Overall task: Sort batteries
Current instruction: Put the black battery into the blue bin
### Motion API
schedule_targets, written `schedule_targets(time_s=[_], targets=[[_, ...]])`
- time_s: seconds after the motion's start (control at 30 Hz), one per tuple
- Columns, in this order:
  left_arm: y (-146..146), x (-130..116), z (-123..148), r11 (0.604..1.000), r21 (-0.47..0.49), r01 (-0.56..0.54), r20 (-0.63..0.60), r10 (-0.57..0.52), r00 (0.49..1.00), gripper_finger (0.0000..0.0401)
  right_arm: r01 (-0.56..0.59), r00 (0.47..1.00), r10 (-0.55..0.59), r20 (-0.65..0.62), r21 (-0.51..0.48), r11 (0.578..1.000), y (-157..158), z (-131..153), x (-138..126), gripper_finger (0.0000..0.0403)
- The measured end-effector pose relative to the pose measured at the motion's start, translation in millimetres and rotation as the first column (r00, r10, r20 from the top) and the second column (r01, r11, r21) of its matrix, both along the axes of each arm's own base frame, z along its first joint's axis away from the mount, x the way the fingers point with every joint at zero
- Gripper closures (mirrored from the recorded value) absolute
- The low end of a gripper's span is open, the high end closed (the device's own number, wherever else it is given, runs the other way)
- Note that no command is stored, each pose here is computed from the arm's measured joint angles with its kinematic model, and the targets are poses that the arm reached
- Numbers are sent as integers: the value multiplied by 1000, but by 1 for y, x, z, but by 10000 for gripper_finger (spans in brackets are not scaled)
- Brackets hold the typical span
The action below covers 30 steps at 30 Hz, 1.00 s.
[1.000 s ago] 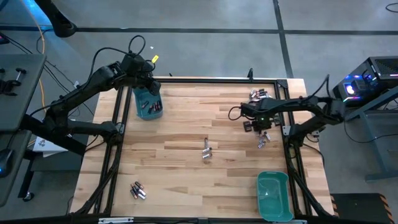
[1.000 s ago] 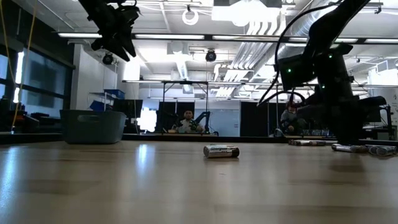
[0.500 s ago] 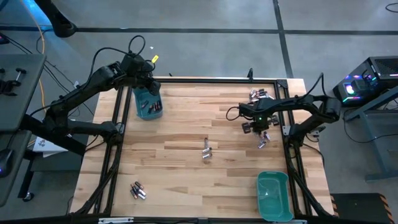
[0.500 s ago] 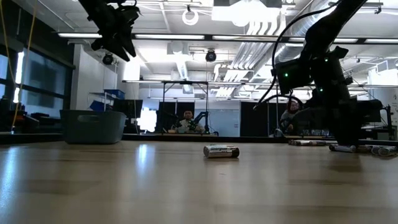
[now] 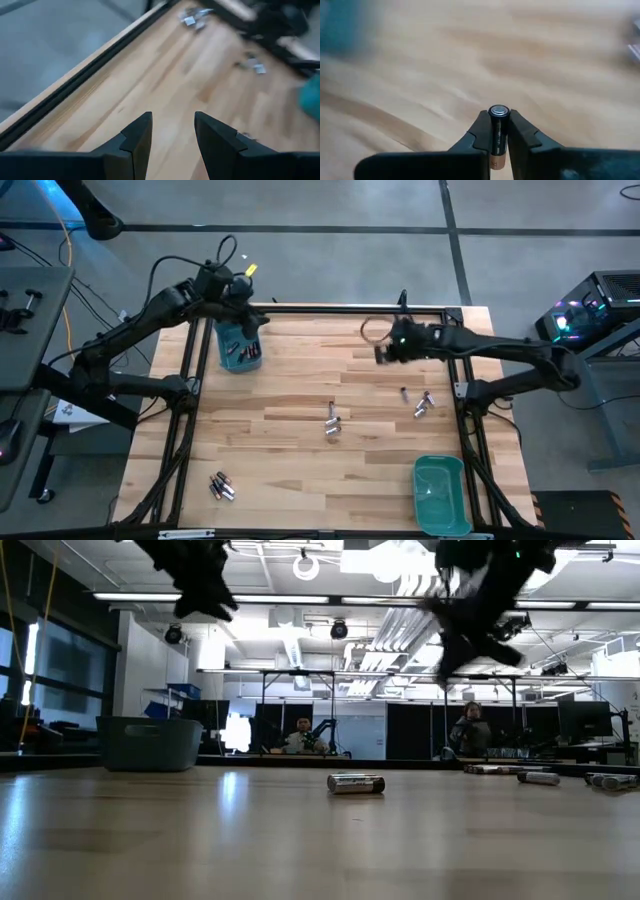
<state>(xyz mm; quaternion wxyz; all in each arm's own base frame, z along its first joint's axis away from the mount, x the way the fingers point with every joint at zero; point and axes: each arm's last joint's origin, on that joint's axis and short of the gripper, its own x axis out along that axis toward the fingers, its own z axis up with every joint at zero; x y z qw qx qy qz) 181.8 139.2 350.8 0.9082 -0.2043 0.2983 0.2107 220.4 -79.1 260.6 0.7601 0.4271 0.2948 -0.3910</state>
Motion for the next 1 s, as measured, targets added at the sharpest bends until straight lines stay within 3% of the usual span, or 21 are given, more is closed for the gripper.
schedule_targets(time_s=[0.07,0.13,0.27,0.4,0.77,1.0], targets=[[-1,8,4,999,28,41,68,-43,997,259,4,973,25,228,-127,992,0,27,12,387],[-1,16,4,998,28,54,150,-58,987,259,1,905,105,411,-248,969,2,48,22,387],[-3,34,5,993,30,111,326,-115,938,258,41,735,282,616,-456,889,9,81,38,387],[-7,51,3,977,-11,215,463,-185,867,247,66,658,371,655,-541,838,16,100,52,387],[-30,100,-5,901,7,434,583,-356,731,172,-74,626,511,589,-608,791,20,112,108,386],[-43,105,-3,880,26,474,593,-395,702,175,-138,620,539,570,-598,790,20,108,122,385]])
